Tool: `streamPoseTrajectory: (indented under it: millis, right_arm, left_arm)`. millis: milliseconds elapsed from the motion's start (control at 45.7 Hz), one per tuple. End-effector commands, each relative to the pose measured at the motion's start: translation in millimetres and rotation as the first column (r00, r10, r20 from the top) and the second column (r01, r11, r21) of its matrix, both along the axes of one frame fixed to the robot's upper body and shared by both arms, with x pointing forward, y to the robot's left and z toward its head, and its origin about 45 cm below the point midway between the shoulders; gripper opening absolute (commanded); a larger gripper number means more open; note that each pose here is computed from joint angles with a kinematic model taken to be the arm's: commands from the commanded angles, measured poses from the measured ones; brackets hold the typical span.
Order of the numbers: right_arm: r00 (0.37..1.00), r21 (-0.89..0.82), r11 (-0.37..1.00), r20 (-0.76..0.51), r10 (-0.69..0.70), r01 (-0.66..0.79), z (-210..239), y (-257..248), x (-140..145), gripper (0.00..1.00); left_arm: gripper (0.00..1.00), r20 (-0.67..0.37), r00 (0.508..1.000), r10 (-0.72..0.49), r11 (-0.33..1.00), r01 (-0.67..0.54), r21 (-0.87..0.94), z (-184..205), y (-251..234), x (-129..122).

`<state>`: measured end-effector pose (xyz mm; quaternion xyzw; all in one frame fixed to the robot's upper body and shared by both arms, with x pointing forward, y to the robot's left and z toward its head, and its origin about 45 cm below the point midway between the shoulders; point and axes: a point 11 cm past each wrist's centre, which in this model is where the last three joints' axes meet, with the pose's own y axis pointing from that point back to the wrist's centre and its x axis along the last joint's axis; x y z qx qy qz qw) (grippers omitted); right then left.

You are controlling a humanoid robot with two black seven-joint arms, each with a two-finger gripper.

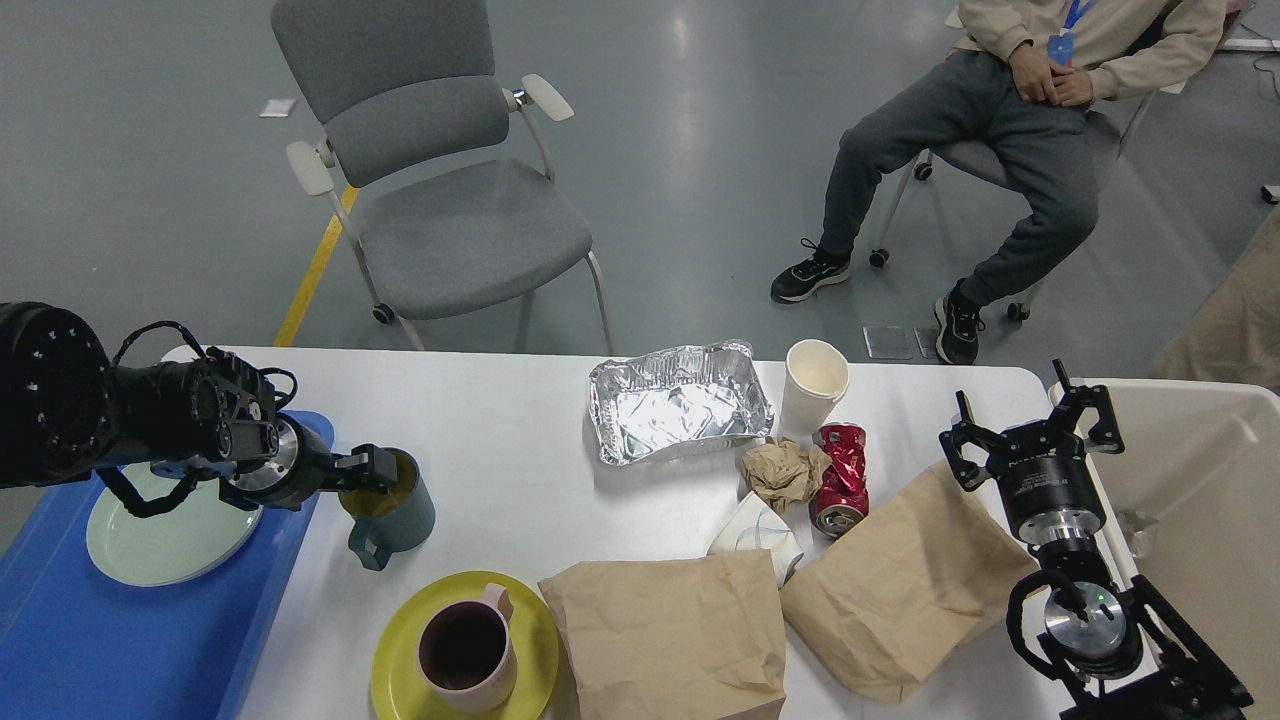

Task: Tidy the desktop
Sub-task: 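Lower the left gripper onto the teal mug and grasp it, then carry the teal mug onto the blue tray and release it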

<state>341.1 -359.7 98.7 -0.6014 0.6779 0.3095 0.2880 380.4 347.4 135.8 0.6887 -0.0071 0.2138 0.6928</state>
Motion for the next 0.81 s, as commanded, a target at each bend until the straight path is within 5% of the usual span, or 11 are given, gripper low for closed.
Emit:
streamPoseTrajectory:
  millis: [0,350,787]
  right_arm:
    - [1.0,0.0,1.0,0.0,0.001,-0.001,0,0,0,1.0]
    - [1.0,0.0,1.0,0.0,0.001,-0.001,0,0,0,1.0]
    - [1.0,0.0,1.0,0.0,0.001,-0.001,0,0,0,1.0]
  left_arm:
    - [0.94,0.012,1.0,0.001,1.0,-0.001,0.009,-7,5,1]
    - [0.66,0.035,0.999,0.006,1.0,-0.006,-0.008,-24,1,-2]
    - [0.17,0.02,1.0,0.022,0.999,-0.022,0.038,-27,2,-4]
